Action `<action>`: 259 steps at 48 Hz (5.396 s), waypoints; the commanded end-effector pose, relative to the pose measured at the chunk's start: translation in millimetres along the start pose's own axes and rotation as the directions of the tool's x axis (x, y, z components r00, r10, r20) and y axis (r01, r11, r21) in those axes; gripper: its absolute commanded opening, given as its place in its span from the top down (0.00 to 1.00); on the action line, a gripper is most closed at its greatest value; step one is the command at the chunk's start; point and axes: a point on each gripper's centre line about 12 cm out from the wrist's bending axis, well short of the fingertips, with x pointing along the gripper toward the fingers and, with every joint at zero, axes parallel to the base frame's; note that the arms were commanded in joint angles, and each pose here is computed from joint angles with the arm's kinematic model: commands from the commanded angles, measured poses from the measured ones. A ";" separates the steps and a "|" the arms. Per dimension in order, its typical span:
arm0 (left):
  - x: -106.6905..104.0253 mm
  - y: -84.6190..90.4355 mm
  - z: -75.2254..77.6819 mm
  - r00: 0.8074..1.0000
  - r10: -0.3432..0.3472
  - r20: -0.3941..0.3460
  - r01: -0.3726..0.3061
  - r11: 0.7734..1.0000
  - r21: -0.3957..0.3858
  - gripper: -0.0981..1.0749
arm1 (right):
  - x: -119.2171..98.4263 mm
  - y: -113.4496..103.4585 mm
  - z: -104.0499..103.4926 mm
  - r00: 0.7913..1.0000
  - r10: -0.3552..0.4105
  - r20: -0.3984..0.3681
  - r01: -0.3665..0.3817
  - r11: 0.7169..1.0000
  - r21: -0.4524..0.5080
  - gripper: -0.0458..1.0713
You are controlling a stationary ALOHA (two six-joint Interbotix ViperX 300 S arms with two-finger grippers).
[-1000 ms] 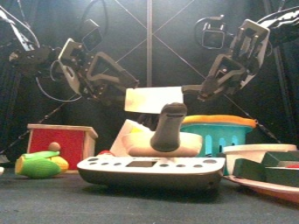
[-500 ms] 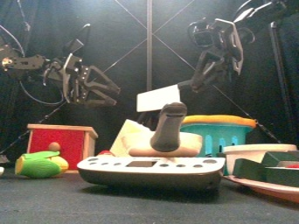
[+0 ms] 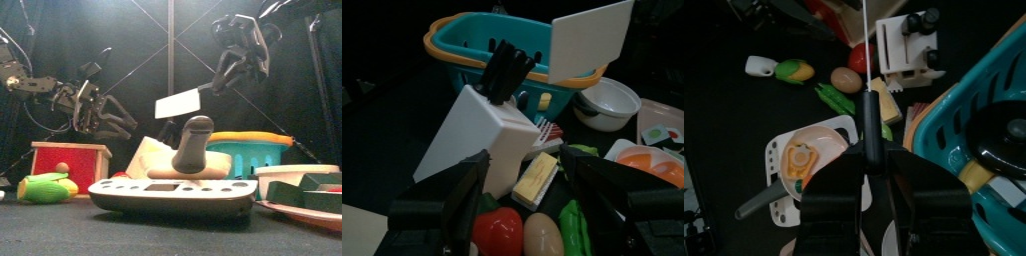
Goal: Place cleaver into holder
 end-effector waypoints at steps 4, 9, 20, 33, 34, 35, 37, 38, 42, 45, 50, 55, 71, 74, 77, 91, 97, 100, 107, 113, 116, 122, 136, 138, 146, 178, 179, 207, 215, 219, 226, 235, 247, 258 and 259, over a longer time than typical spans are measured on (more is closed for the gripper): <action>4.1 -1.6 8.8 0.999 -0.004 0.032 0.004 1.000 -0.001 0.13 | -4.9 0.5 9.4 1.000 0.006 0.023 -0.006 1.000 0.018 0.51; 4.2 -1.1 8.9 0.999 -0.002 0.032 0.002 1.000 -0.001 0.13 | -0.5 0.3 7.2 1.000 -0.001 0.011 0.001 1.000 0.015 0.51; 4.1 -1.6 8.8 0.999 -0.004 0.032 0.004 1.000 0.000 0.13 | 13.3 0.4 2.1 0.999 -0.026 -0.023 0.026 1.000 0.002 0.51; 4.6 -1.6 8.8 0.999 -0.004 0.032 0.004 1.000 0.000 0.13 | 15.1 -1.5 1.1 0.999 -0.040 -0.034 0.040 0.999 0.006 0.51; 4.6 -1.8 8.7 1.000 -0.005 0.030 0.005 1.000 0.002 0.13 | 15.1 -1.5 1.1 0.999 -0.040 -0.034 0.040 0.999 0.006 0.51; 4.8 -1.3 8.5 1.000 -0.003 0.030 0.003 1.000 0.001 0.13 | 16.1 -1.6 0.6 0.998 -0.041 -0.037 0.041 0.999 0.005 0.51; 5.1 -1.8 8.9 0.999 -0.005 0.032 0.005 1.000 0.002 0.13 | 17.0 -1.7 0.0 0.998 -0.043 -0.039 0.043 0.999 0.004 0.51; 5.1 -1.2 9.0 0.999 -0.002 0.032 0.002 1.000 0.000 0.13 | 17.7 -2.0 -0.8 0.998 -0.044 -0.042 0.044 0.999 0.003 0.51; 6.8 -0.4 9.6 0.999 0.002 0.032 -0.002 1.000 -0.002 0.13 | 19.9 -1.9 -1.6 0.998 -0.047 -0.047 0.048 0.999 0.002 0.51; 8.0 1.0 11.1 0.999 0.006 0.038 -0.006 1.000 0.000 0.13 | 21.3 -2.0 -2.4 0.997 -0.050 -0.051 0.050 0.999 0.001 0.51; 10.1 8.3 14.1 0.998 0.031 0.046 -0.030 1.000 -0.008 0.13 | 22.9 -2.3 -4.6 0.997 -0.053 -0.058 0.052 0.999 -0.002 0.51; 12.1 15.0 17.4 0.997 0.060 0.056 -0.058 0.998 -0.028 0.13 | 24.2 -2.9 -6.2 0.996 -0.056 -0.063 0.056 0.998 -0.004 0.51; 31.7 36.2 19.3 0.981 0.186 0.052 -0.178 0.975 -0.131 0.13 | 30.1 -2.4 -6.4 0.993 -0.077 -0.084 0.077 0.997 -0.002 0.51; 37.1 38.5 17.3 0.978 0.205 0.044 -0.197 0.969 -0.147 0.13 | 30.6 -1.7 -6.5 0.991 -0.094 -0.100 0.094 0.996 -0.002 0.51; 41.2 42.3 15.8 0.973 0.228 0.037 -0.219 0.962 -0.164 0.13 | 30.8 -1.9 -5.4 0.986 -0.116 -0.116 0.117 0.993 0.000 0.51; 54.6 44.7 9.2 0.971 0.232 -0.049 -0.237 0.955 -0.179 0.13 | 21.4 -0.1 7.3 0.983 -0.147 -0.113 0.149 0.989 0.009 0.51; 58.5 40.1 10.0 0.976 0.201 -0.081 -0.212 0.964 -0.162 0.13 | 21.4 0.7 8.2 0.983 -0.145 -0.114 0.148 0.989 0.014 0.51; 61.3 37.7 10.5 0.978 0.183 -0.098 -0.197 0.969 -0.149 0.13 | 20.9 1.2 8.1 0.983 -0.140 -0.115 0.144 0.989 0.021 0.51; 64.2 34.4 12.7 0.981 0.166 -0.105 -0.180 0.974 -0.139 0.13 | 22.6 1.7 6.1 0.982 -0.140 -0.131 0.145 0.989 0.032 0.51; 64.9 34.3 13.7 0.981 0.166 -0.102 -0.179 0.974 -0.138 0.13 | 21.3 0.8 4.1 0.978 -0.147 -0.145 0.154 0.987 0.038 0.51; 64.8 34.4 13.7 0.981 0.166 -0.102 -0.180 0.974 -0.139 0.13 | 20.5 1.4 1.5 0.975 -0.153 -0.160 0.161 0.986 0.038 0.51; 65.1 34.0 14.8 0.982 0.164 -0.099 -0.176 0.975 -0.136 0.13 | 18.9 3.6 -0.9 0.973 -0.153 -0.175 0.163 0.986 0.041 0.51; 67.5 31.1 18.6 0.985 0.149 -0.088 -0.159 0.980 -0.122 0.13 | 17.8 8.0 -1.3 0.972 -0.139 -0.187 0.152 0.987 0.058 0.51; 67.8 30.8 19.1 0.985 0.147 -0.086 -0.156 0.980 -0.120 0.13 | 18.0 8.2 -0.4 0.973 -0.139 -0.186 0.152 0.987 0.059 0.51; 68.5 30.5 20.2 0.986 0.145 -0.083 -0.154 0.981 -0.118 0.13 | 19.5 9.7 1.3 0.969 -0.150 -0.196 0.164 0.985 0.058 0.51; 66.6 31.0 14.7 0.984 0.146 -0.102 -0.157 0.981 -0.116 0.13 | 27.2 8.3 20.5 0.950 -0.104 -0.296 0.126 0.990 0.057 0.51; 66.6 31.0 14.7 0.984 0.146 -0.102 -0.157 0.981 -0.116 0.13 | 27.1 8.3 20.3 0.949 -0.104 -0.298 0.126 0.990 0.057 0.51; 66.5 30.8 10.4 0.981 0.143 -0.133 -0.159 0.980 -0.117 0.13 | 27.2 1.1 41.2 0.958 -0.103 -0.269 0.137 0.984 0.110 0.49; 66.9 30.8 11.1 0.981 0.143 -0.130 -0.159 0.980 -0.117 0.13 | 29.7 -1.4 45.1 0.964 -0.095 -0.249 0.129 0.984 0.126 0.49; 67.0 31.2 12.2 0.981 0.144 -0.127 -0.159 0.980 -0.118 0.13 | 32.0 -1.9 45.5 0.964 -0.094 -0.248 0.130 0.983 0.131 0.49; 67.0 30.6 12.0 0.981 0.143 -0.128 -0.158 0.980 -0.117 0.13 | 34.8 -5.1 45.7 0.960 -0.098 -0.263 0.141 0.979 0.147 0.49; 67.5 30.6 11.9 0.981 0.143 -0.128 -0.158 0.980 -0.117 0.13 | 31.6 -3.3 55.9 0.963 -0.094 -0.251 0.137 0.977 0.161 0.49; 67.0 30.6 12.0 0.981 0.143 -0.128 -0.158 0.981 -0.116 0.13 | 36.4 -5.9 66.2 0.959 -0.116 -0.257 0.162 0.973 0.165 0.49; 67.0 31.1 12.0 0.981 0.143 -0.128 -0.158 0.981 -0.115 0.13 | 41.9 -8.6 75.4 0.961 -0.128 -0.244 0.172 0.971 0.167 0.49; 67.0 30.5 12.0 0.982 0.142 -0.128 -0.157 0.981 -0.115 0.13 | 42.4 -9.2 75.9 0.961 -0.130 -0.243 0.173 0.971 0.166 0.49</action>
